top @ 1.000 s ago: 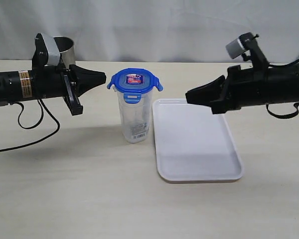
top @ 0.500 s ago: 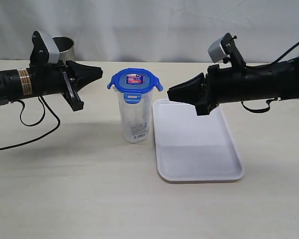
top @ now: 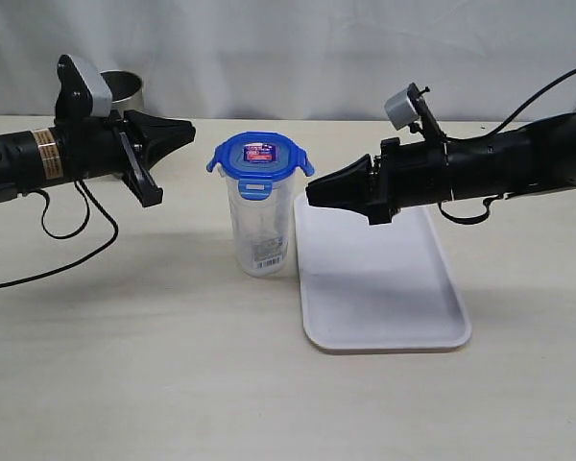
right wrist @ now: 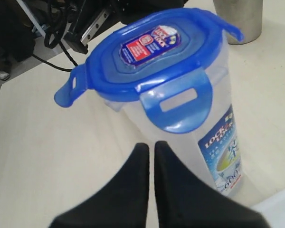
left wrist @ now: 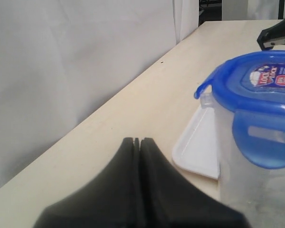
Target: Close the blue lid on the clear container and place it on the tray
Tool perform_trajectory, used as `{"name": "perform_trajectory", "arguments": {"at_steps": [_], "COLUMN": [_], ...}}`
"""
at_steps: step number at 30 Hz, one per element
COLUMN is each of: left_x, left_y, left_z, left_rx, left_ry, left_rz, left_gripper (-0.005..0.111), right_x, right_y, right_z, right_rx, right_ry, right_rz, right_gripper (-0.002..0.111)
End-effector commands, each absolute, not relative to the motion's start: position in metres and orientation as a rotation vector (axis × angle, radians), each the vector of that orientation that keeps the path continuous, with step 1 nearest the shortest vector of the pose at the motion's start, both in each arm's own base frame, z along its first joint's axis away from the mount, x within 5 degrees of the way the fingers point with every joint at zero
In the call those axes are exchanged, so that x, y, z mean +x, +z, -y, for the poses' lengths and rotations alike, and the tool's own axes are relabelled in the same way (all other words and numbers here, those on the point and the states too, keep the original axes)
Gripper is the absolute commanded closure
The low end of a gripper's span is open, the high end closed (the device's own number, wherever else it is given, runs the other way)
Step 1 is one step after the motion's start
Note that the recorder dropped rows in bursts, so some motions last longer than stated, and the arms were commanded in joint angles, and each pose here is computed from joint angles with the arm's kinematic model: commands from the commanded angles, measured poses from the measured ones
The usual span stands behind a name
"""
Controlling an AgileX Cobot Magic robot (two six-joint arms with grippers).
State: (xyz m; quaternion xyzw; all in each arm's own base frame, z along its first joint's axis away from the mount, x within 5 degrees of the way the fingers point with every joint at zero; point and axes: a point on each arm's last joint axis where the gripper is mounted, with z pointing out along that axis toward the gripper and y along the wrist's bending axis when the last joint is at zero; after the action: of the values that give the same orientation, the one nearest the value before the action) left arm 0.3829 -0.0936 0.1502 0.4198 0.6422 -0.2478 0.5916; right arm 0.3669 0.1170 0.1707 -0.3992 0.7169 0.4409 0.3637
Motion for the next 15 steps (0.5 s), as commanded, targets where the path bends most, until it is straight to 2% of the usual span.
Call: {"name": "perform_trajectory", "arguments": {"at_steps": [1, 15], "left_x": [0.383, 0.383], "left_y": [0.151, 0.151], "left_z": [0.094, 0.094], "left_rx": [0.968, 0.972], "left_ry": [-0.576, -0.582], "left_rz": [-1.489, -1.482], "left_gripper": [0.107, 0.107], "right_x": [0.369, 0.381], "right_y": [0.170, 0.169], "right_z": [-0.118, -0.114], "right_rx": [-1.020, -0.894], "right_ry": [1.127, 1.017], "right_rz": [-1.852, -1.892], "right_gripper": [0.104, 0.104]}}
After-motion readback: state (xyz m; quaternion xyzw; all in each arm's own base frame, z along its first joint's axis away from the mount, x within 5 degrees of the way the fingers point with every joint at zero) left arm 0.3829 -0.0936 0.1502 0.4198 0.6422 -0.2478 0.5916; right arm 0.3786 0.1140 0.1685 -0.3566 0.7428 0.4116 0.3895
